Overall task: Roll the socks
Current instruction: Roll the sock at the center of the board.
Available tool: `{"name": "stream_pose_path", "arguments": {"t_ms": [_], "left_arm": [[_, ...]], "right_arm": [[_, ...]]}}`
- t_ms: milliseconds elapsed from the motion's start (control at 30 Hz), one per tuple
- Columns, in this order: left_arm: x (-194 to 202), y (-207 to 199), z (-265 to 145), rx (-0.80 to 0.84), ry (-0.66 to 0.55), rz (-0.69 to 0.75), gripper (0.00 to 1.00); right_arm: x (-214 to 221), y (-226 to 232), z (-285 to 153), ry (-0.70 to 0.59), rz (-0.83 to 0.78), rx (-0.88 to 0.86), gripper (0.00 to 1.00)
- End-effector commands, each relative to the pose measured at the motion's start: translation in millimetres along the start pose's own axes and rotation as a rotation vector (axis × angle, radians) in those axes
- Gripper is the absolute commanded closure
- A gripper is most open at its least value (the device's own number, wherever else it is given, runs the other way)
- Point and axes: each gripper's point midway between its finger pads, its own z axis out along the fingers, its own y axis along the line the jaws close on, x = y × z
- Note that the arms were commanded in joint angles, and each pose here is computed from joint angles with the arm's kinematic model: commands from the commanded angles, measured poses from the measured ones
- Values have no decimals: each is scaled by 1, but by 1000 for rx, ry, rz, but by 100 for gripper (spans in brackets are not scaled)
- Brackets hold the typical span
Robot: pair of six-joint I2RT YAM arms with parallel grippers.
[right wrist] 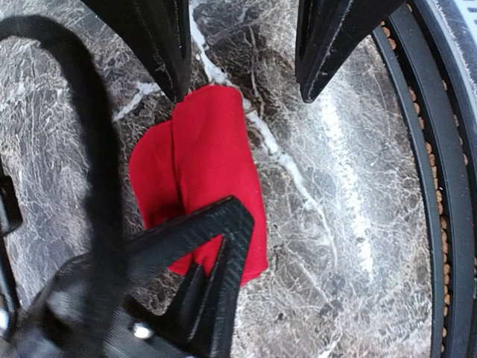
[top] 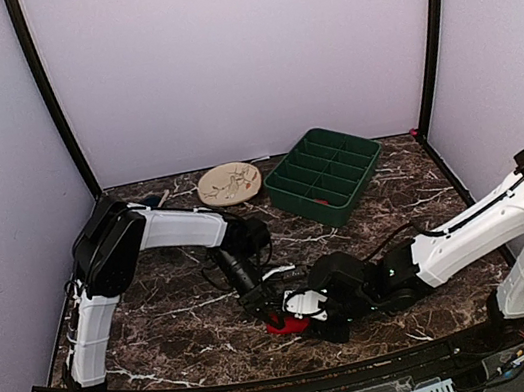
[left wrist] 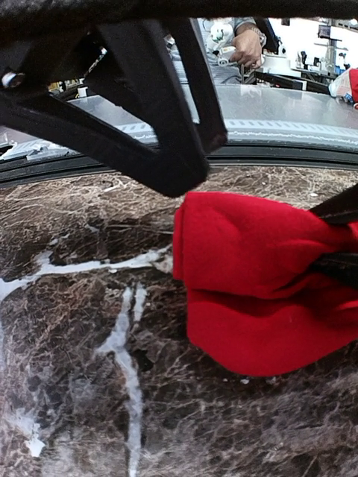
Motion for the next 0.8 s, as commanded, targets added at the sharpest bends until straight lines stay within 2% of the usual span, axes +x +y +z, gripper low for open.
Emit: {"name": "stream_pose_path", "arguments": {"t_ms": [0,300,767], "left_arm": [[6,3,0,11,19,-31,88],[7,1,-1,38,8,-40,88],[11,-5,1,86,-7,-47,87]], "right_arm": [[-11,-2,8,1,-66,34,55],[-10,-6,24,35,-115,58,55],[-5,-19,40,45,-129,91,61]]}}
